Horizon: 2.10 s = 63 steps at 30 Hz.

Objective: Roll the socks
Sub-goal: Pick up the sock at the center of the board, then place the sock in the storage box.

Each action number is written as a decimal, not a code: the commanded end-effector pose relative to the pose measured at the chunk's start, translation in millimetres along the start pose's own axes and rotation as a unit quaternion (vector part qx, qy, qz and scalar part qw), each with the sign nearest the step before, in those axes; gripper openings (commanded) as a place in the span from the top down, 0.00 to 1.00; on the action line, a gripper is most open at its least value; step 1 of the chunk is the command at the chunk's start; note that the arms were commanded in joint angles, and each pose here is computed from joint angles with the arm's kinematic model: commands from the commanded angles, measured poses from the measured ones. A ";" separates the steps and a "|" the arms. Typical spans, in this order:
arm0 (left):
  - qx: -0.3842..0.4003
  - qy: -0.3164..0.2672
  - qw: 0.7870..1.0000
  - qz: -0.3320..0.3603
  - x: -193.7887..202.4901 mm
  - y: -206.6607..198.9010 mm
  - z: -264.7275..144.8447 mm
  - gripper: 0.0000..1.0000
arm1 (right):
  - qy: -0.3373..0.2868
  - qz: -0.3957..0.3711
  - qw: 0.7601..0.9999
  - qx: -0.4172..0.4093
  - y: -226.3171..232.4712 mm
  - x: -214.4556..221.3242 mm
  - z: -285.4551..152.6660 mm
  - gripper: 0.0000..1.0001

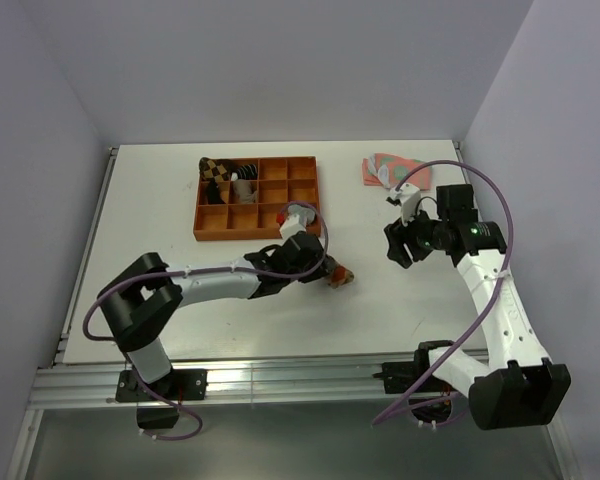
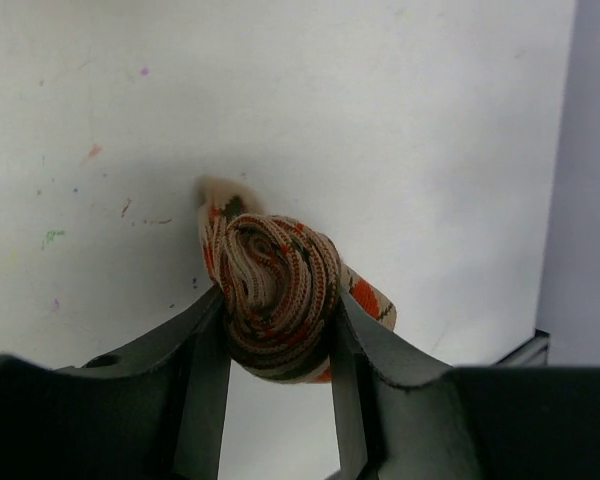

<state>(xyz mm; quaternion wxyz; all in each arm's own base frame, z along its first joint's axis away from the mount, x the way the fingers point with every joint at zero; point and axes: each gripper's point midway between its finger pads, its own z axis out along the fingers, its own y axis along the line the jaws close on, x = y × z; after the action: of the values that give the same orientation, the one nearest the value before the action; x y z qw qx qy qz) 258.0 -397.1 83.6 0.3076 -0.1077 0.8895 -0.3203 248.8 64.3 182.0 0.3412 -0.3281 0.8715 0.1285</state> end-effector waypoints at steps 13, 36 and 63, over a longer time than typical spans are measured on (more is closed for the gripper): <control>0.100 -0.132 0.986 0.005 -205.1 -32.6 -54.9 1.00 | -0.061 0.012 0.998 0.033 -1.9 -31.0 -27.9 0.34; 0.137 -0.130 0.981 -0.043 -298.4 38.4 29.2 1.00 | -0.043 0.012 0.998 0.035 -8.6 -20.4 -13.5 0.34; -0.122 0.008 0.985 -0.124 -271.7 146.6 99.1 1.00 | -0.013 0.015 1.000 0.012 -1.8 -2.2 -3.8 0.35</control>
<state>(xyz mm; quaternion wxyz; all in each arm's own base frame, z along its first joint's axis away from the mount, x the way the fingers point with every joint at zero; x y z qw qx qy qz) 545.6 -242.3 81.2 0.2750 -0.2481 0.8787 -0.3011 249.1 62.4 188.3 0.3563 -0.3044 0.8745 0.1247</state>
